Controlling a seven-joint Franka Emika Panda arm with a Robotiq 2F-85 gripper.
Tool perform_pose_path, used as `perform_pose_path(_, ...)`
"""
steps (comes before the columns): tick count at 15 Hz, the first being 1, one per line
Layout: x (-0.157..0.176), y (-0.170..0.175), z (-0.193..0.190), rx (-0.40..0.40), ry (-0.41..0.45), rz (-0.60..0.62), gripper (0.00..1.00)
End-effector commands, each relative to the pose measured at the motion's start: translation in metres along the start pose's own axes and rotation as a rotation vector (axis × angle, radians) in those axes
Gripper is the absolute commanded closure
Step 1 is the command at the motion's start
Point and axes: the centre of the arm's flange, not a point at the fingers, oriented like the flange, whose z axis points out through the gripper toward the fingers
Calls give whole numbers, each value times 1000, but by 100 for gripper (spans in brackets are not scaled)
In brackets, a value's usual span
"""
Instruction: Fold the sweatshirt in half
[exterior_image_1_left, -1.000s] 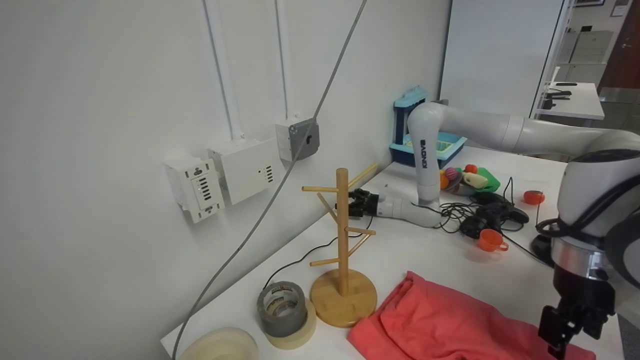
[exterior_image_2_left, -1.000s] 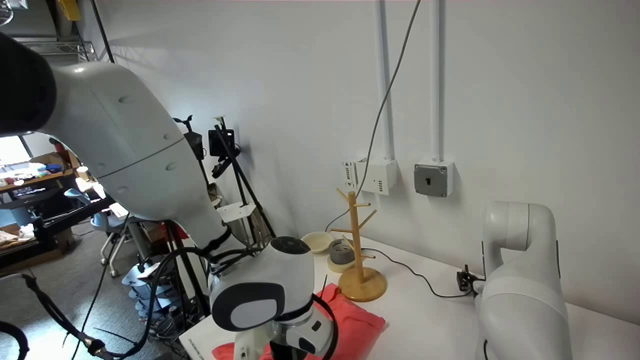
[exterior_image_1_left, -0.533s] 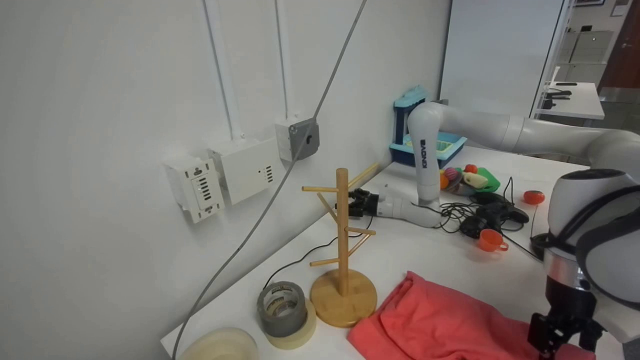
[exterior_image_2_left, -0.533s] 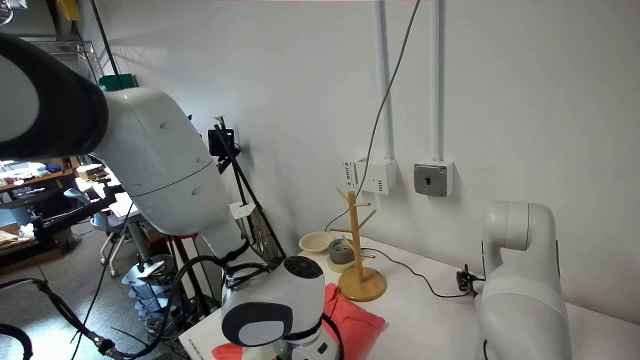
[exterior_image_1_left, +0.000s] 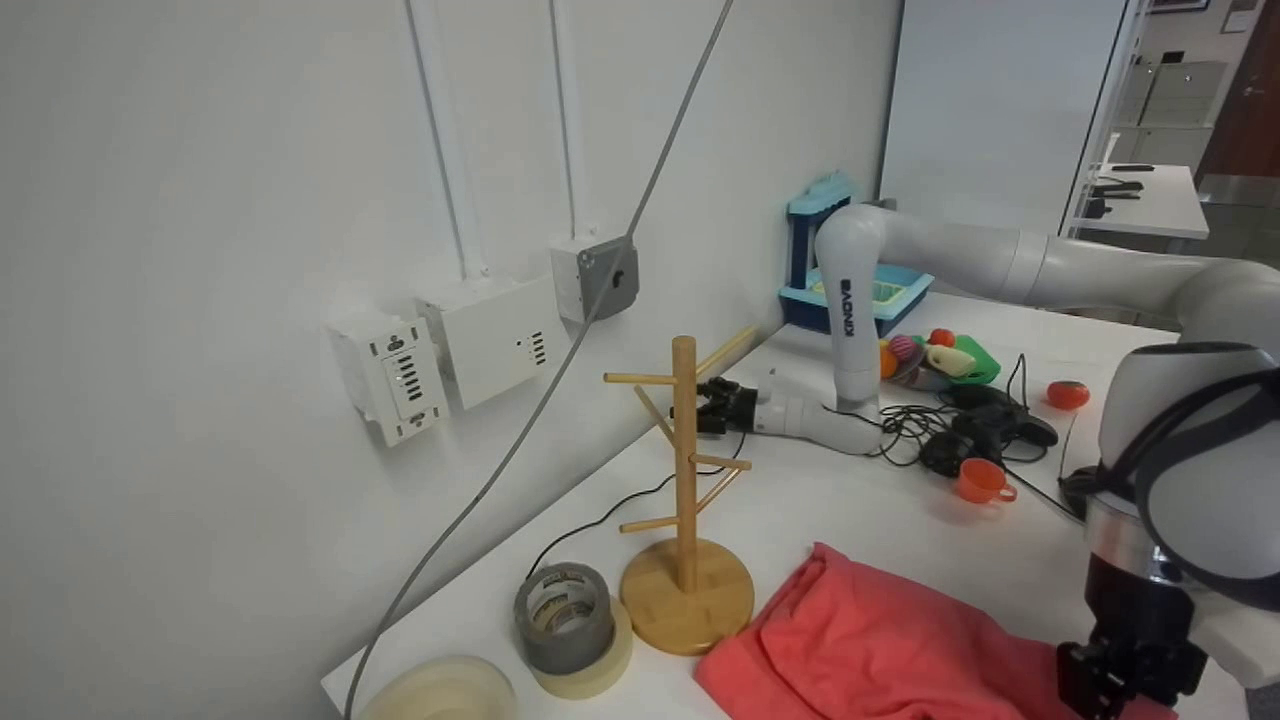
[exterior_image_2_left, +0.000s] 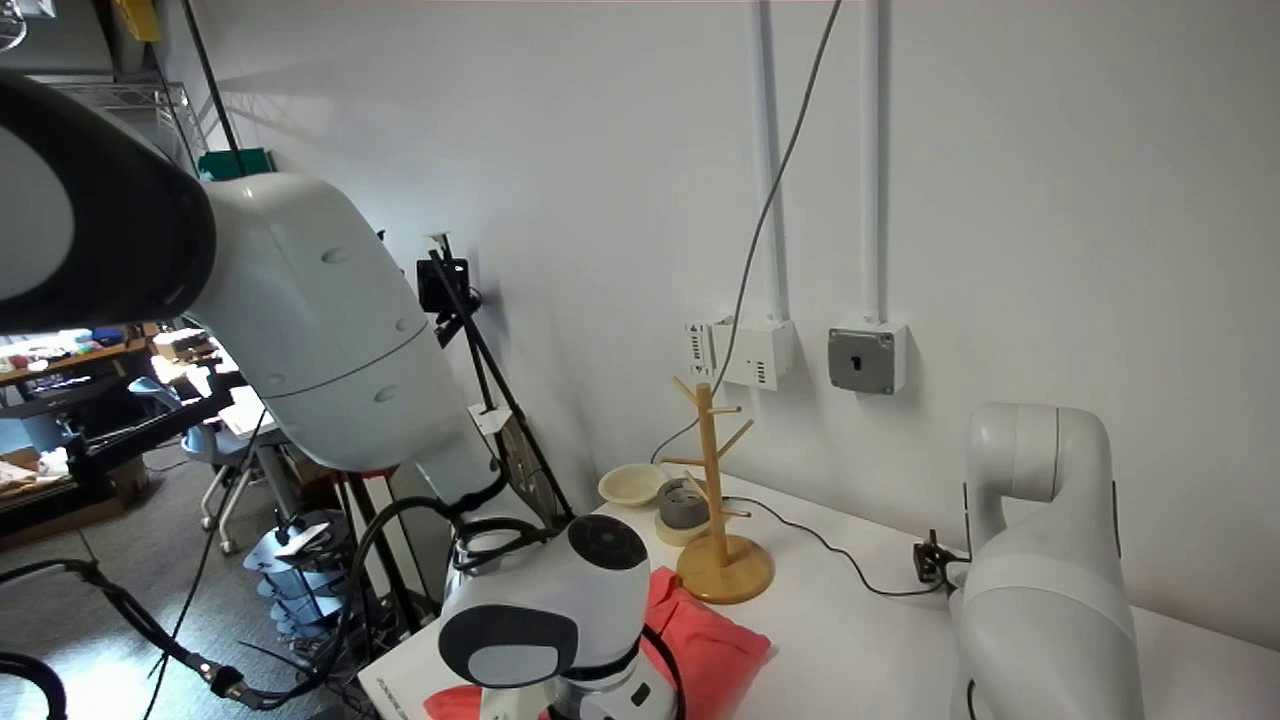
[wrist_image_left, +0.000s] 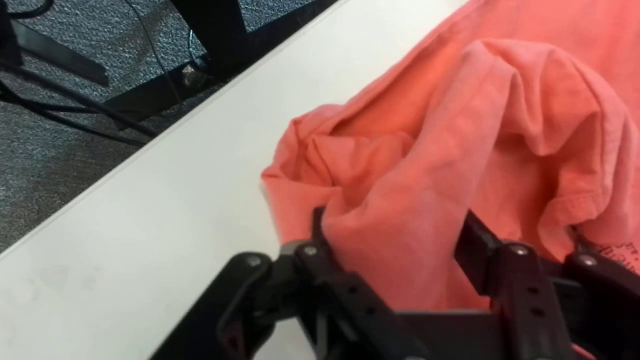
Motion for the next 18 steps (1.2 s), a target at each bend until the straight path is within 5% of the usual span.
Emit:
perform_pose_path(1,-3,0,-2,-2,27,-20,68)
perform_pose_path(6,-9,2,-14,-36,58,-16,100)
perform_pose_path(12,-16,3,-75,-99,99,-6,98)
perform_pose_path(18,-20,-42,-133,-226,168,-93,98)
